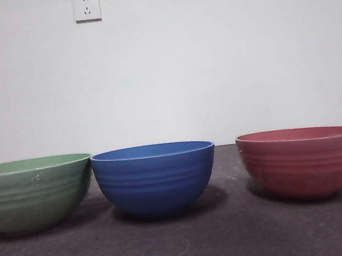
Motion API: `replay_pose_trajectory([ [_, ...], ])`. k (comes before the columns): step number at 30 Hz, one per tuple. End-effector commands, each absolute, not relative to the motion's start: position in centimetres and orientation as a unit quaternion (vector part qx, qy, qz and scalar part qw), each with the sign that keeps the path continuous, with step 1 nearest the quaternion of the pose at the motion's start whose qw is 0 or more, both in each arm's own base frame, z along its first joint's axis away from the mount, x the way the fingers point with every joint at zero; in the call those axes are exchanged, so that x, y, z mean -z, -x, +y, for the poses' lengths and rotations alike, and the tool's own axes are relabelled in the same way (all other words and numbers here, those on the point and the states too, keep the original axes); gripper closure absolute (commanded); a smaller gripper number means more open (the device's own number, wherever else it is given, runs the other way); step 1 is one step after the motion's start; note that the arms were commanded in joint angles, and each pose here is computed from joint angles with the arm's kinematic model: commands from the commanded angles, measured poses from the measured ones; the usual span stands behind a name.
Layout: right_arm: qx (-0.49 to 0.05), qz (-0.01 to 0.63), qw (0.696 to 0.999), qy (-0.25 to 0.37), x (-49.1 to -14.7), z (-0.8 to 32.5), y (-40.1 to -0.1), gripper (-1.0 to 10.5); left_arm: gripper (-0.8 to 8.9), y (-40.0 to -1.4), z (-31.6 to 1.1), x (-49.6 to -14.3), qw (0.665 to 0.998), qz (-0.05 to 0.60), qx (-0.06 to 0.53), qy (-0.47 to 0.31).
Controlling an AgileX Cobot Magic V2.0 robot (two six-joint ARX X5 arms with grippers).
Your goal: Pick up the green bowl on the top,put the green bowl on the left,pick up the red bowl in the middle,put the red bowl on the right
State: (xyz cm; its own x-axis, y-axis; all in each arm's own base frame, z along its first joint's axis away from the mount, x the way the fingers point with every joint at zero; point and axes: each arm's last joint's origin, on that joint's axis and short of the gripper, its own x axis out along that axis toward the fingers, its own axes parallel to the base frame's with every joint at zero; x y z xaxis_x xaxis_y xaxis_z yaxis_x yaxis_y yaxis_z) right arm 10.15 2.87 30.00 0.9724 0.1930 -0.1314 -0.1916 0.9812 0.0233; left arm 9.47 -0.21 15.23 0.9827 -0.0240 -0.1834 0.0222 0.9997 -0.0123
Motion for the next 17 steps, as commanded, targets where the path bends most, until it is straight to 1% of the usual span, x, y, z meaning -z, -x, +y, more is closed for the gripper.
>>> replay_pose_trajectory([
  [1, -0.094, 0.067, 0.993, -0.01, -29.8, 2.9, -10.2, 9.4, 8.16, -9.5, -0.2, -14.8, 0.995, 0.098, 0.009, 0.008],
  [3, -0.094, 0.068, 0.993, -0.009, -29.8, 2.9, -10.2, 9.4, 8.16, -9.5, -0.2, -14.8, 0.995, 0.098, 0.009, 0.008],
  [5, -0.097, 0.064, 0.992, 0.037, -29.8, 2.8, -9.9, 9.4, 8.16, -9.5, -0.2, -14.8, 0.995, 0.098, 0.009, 0.008],
  [9, -0.082, 0.086, 0.991, 0.069, -28.5, 1.9, -8.2, 9.4, 8.16, -9.5, -0.2, -14.8, 0.995, 0.098, 0.009, 0.008],
  [12, -0.074, 0.086, 0.991, 0.064, -26.0, 1.4, -7.7, 9.4, 8.16, -9.5, -0.2, -14.7, 0.995, 0.098, 0.009, 0.008],
  [15, -0.081, 0.082, 0.992, 0.056, -22.7, 1.2, -8.2, 9.4, 8.16, -9.5, -0.2, -14.8, 0.995, 0.098, 0.009, 0.008],
  [17, -0.095, 0.078, 0.991, 0.048, -20.5, 1.2, -8.6, 9.4, 8.16, -9.5, -0.2, -14.7, 0.995, 0.098, 0.009, 0.008],
])
